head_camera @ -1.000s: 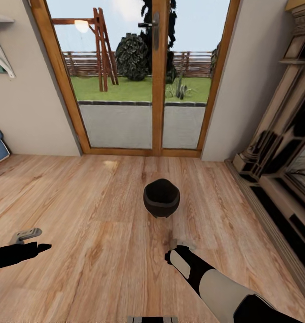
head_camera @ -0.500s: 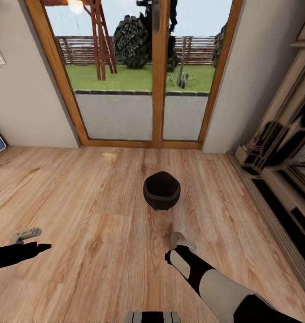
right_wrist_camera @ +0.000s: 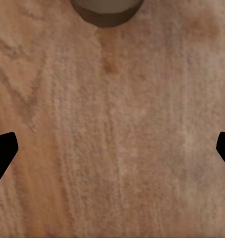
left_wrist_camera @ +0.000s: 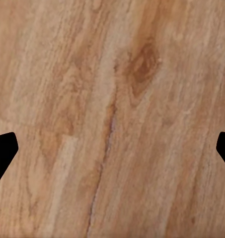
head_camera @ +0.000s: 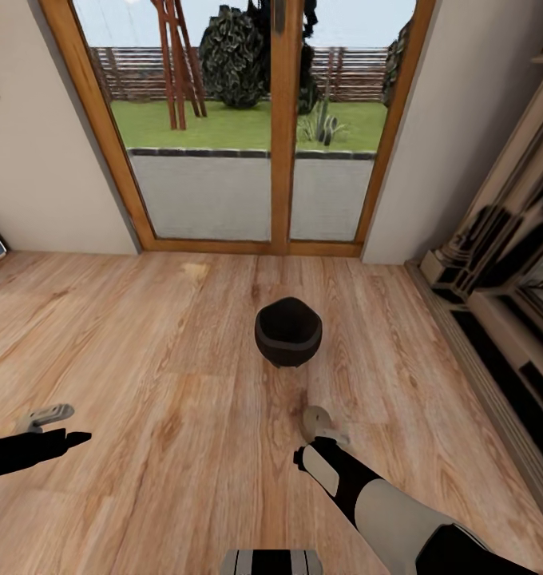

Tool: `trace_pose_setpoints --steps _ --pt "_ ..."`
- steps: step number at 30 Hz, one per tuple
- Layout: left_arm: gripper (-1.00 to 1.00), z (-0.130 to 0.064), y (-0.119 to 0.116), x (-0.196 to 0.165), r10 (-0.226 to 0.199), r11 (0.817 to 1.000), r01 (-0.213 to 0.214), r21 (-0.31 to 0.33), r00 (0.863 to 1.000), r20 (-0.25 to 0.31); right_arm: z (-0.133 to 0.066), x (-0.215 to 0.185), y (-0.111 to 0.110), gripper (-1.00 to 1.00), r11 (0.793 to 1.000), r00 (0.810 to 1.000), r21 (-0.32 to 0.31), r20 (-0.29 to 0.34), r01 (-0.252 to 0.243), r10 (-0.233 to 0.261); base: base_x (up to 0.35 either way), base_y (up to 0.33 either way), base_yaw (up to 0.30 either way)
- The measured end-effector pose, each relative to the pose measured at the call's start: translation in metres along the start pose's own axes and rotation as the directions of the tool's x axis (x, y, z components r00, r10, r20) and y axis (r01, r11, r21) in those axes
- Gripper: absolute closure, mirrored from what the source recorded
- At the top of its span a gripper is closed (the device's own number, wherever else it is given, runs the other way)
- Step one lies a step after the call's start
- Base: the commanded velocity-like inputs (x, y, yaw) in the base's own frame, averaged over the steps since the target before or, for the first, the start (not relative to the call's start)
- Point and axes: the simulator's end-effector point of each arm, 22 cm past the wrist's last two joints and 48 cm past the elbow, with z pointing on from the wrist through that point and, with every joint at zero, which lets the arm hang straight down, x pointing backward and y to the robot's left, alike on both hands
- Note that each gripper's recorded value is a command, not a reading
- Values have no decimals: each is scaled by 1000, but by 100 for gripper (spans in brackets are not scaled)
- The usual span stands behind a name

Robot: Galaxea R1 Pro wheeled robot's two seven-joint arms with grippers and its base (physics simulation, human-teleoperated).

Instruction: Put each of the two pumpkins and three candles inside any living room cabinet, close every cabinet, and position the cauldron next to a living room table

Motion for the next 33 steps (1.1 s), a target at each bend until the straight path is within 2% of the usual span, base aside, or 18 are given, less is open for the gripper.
trace_pose_setpoints --steps 18,24,33 --pt "-100 -1 3 0 5 1000 -5 -9 1000 0 0 0 0 -100 1000 1000 0 0 0 0 161 14 0" --pt "-100 -1 3 0 5 1000 -5 -10 1000 2 0 0 0 -100 1000 1000 0 0 0 0 267 -2 0" --pt "-100 0 2 -1 8 1000 -8 -10 1000 3 0 0 0 -100 1000 1000 0 0 0 0 175 -105 0"
